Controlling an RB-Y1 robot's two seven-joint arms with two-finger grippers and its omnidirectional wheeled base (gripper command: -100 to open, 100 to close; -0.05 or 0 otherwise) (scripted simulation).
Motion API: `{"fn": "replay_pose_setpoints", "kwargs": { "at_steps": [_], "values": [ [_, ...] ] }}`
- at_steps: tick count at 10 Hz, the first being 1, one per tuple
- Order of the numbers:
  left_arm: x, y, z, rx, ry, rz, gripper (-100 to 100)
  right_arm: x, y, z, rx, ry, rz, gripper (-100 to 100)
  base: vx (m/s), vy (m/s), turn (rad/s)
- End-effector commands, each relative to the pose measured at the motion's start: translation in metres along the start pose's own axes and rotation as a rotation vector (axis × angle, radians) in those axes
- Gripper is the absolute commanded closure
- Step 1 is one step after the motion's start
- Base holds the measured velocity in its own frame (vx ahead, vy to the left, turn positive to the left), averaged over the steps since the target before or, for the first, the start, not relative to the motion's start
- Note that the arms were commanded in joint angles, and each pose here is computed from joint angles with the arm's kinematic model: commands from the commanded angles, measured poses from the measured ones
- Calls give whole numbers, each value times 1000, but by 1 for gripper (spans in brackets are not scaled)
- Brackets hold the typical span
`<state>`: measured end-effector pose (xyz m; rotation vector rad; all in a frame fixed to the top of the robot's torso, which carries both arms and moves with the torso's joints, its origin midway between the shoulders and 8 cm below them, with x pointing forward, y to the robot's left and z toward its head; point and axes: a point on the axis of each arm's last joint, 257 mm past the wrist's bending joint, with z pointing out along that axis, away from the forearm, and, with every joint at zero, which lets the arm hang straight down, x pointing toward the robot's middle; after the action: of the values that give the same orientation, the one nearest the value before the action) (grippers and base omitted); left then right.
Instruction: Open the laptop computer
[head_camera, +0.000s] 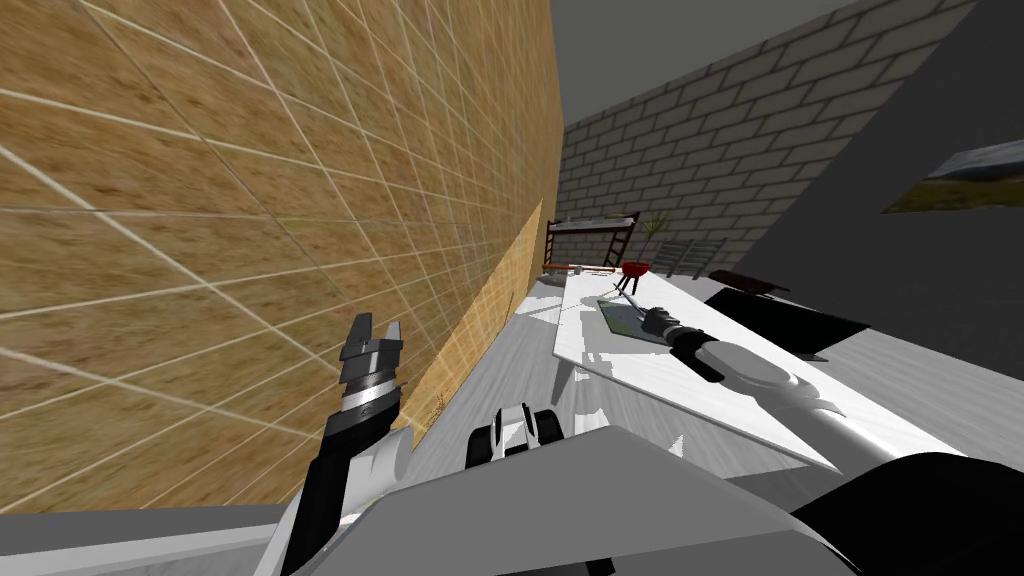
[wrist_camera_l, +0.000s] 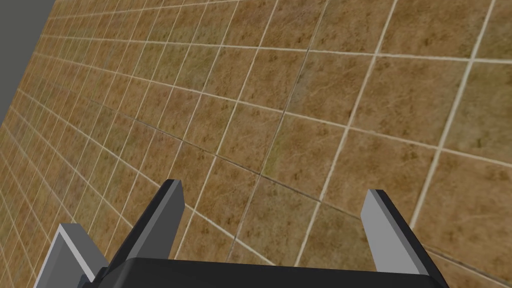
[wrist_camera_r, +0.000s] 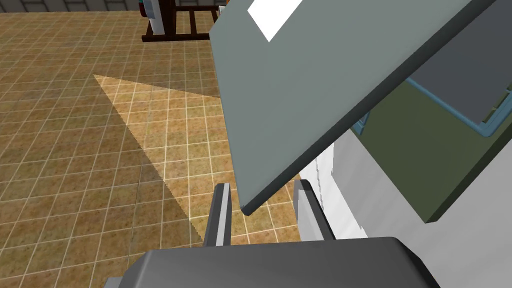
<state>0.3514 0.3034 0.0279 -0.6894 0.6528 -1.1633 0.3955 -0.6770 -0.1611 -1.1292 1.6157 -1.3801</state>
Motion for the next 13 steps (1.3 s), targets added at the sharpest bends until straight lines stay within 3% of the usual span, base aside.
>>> {"fn": "replay_pose_setpoints", "kwargs": {
  "at_steps": [1,2,3,4,9,10,11,13],
  "values": [
    [0,0,0,0,0,0,0,17,10,-5,-23,40,-106,100,18,55,102],
    [0,0,0,0,0,0,0,14,10,-4,-23,31,-78,100,8,27,21],
    [0,0,0,0,0,0,0,29,29,-10,-52,73,-154,100,14,27,139],
    [0,0,0,0,0,0,0,28,5,-9,-43,42,-121,-100,28,47,-25],
    [0,0,0,0,0,0,0,38,-32,-7,-42,17,-121,-100,31,45,-65],
    [0,0,0,0,0,0,0,38,-27,-7,-41,21,-122,-100,11,20,-9],
    [0,0,0,0,0,0,0,38,-27,-7,-42,19,-121,0,0,0,0],
    [0,0,0,0,0,0,0,38,-27,-7,-42,19,-122,0,0,0,0]
  ]
}}
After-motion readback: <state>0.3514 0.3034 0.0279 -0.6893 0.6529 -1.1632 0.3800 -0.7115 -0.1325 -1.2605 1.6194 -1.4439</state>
